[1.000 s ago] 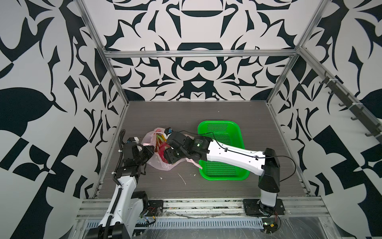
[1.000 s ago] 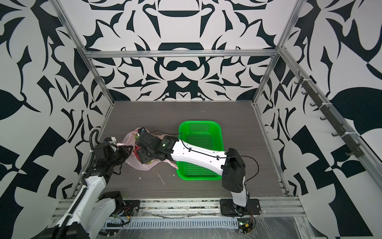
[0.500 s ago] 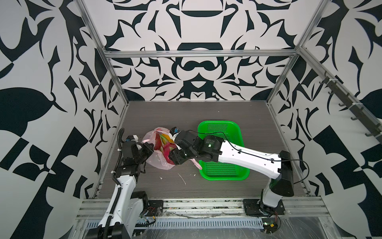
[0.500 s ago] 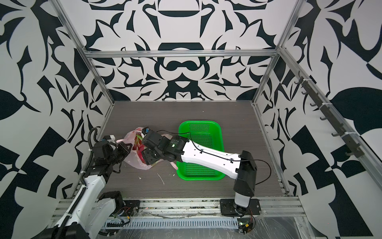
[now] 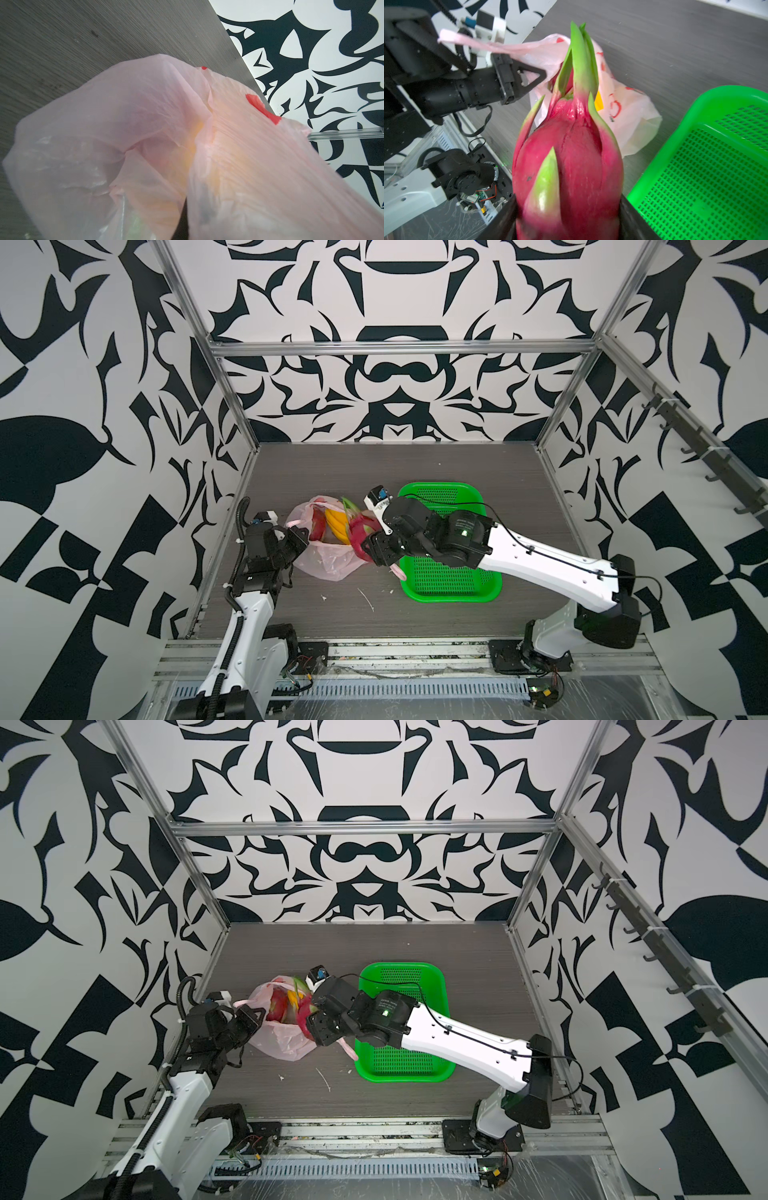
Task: Untie the knot of the plastic bag and take out the fruit
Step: 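Lift the dragon fruit out of the bag with the right gripper toward the green basket, then lower the dragon fruit into the green basket and open the right gripper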
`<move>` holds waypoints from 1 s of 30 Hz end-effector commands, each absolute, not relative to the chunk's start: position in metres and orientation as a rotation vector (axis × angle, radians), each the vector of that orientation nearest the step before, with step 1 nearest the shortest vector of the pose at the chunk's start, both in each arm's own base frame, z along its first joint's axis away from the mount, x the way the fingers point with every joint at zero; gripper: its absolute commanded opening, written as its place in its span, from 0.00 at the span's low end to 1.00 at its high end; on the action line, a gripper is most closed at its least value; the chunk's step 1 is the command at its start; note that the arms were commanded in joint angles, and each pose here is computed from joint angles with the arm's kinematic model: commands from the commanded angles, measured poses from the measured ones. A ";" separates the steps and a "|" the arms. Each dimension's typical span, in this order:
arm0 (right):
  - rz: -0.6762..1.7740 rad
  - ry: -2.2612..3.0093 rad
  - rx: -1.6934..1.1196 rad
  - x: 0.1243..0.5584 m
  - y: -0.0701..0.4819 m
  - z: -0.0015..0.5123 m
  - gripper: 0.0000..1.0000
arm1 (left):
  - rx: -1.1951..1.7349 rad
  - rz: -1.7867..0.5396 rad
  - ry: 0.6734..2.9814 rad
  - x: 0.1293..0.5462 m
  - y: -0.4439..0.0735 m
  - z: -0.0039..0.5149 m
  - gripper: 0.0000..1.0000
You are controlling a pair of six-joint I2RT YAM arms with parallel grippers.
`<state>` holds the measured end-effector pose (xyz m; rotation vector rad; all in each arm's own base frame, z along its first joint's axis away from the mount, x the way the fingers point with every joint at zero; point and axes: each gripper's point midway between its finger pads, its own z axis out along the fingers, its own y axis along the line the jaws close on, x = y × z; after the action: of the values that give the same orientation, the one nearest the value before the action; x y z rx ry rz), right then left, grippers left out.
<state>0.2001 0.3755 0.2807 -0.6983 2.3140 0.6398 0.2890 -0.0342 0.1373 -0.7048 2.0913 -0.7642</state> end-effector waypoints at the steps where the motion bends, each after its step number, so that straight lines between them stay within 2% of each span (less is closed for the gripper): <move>1: 0.616 2.263 -0.624 0.214 0.351 0.300 0.23 | -0.663 -0.749 2.064 0.294 -0.033 0.153 0.00; 16: 0.526 2.291 -0.346 0.269 0.268 0.286 0.21 | -0.598 -0.734 2.087 0.292 -0.035 0.151 0.00; 30: 0.482 2.362 -0.164 0.302 0.242 0.240 0.21 | -0.556 -0.726 2.093 0.293 -0.037 0.147 0.00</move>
<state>0.2900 0.2361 0.2288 -0.2198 2.4233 0.4236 0.2894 -0.0362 0.1385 -0.5933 2.1126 -0.7238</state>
